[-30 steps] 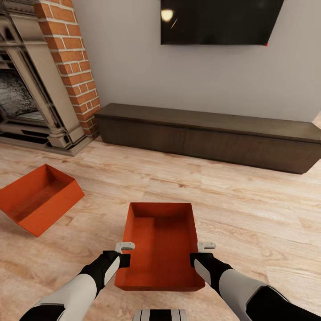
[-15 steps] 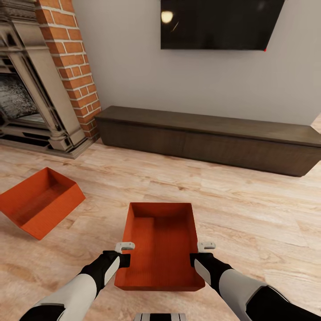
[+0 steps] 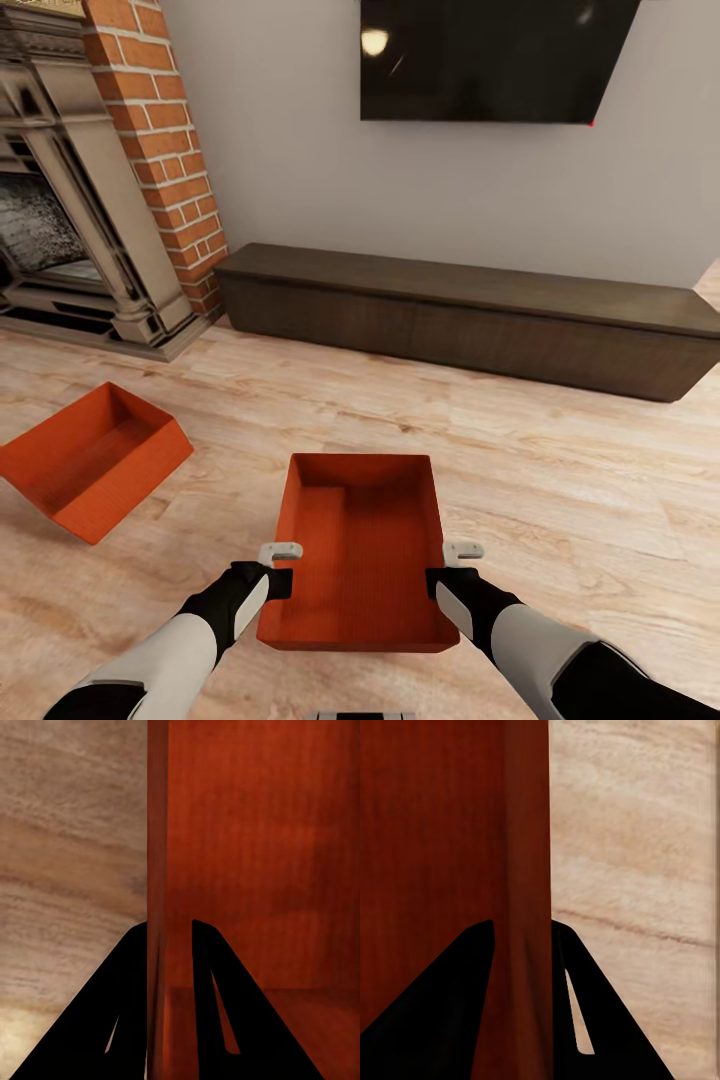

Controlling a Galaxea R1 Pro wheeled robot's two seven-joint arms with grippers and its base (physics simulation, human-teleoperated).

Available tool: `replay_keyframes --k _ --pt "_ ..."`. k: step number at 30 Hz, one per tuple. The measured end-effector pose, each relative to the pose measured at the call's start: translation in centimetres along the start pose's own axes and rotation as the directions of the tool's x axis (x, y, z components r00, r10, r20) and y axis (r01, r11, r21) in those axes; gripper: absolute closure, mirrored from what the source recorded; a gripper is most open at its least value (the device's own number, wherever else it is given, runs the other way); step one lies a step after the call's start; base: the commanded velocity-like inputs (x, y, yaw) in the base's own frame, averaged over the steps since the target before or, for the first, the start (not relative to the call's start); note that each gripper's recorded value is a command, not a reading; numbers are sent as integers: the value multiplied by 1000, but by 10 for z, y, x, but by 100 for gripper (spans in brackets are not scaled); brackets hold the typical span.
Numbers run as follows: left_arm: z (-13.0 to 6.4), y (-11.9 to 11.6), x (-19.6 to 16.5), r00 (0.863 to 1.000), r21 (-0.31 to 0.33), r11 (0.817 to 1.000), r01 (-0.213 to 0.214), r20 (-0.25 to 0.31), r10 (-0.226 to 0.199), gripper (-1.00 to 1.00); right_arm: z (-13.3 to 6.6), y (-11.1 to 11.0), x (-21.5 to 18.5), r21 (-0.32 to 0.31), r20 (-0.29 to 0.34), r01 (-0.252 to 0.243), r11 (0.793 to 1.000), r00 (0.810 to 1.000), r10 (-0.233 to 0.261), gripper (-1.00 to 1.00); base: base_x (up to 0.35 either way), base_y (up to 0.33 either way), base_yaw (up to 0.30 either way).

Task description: Move the two storage containers from the living room to the garage. In the garage, place one container on the floor and stack the other container on top of it (either order is fine).

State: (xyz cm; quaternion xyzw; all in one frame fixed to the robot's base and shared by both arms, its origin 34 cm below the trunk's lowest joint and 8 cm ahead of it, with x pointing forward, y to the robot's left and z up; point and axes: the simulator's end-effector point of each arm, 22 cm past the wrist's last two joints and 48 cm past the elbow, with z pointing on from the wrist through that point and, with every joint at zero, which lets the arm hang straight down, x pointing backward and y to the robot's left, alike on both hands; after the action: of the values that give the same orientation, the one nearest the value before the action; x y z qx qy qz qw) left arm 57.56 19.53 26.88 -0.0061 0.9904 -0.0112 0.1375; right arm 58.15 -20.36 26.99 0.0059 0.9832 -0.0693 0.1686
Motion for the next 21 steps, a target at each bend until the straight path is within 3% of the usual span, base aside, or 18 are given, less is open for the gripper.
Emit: replay_keyframes --k 21 --pt "-41 -1 -21 1000 0 1000 0 -1 0 100 -39 -6 -24 0 0 0 1000 1000 0 100 0 0 0"
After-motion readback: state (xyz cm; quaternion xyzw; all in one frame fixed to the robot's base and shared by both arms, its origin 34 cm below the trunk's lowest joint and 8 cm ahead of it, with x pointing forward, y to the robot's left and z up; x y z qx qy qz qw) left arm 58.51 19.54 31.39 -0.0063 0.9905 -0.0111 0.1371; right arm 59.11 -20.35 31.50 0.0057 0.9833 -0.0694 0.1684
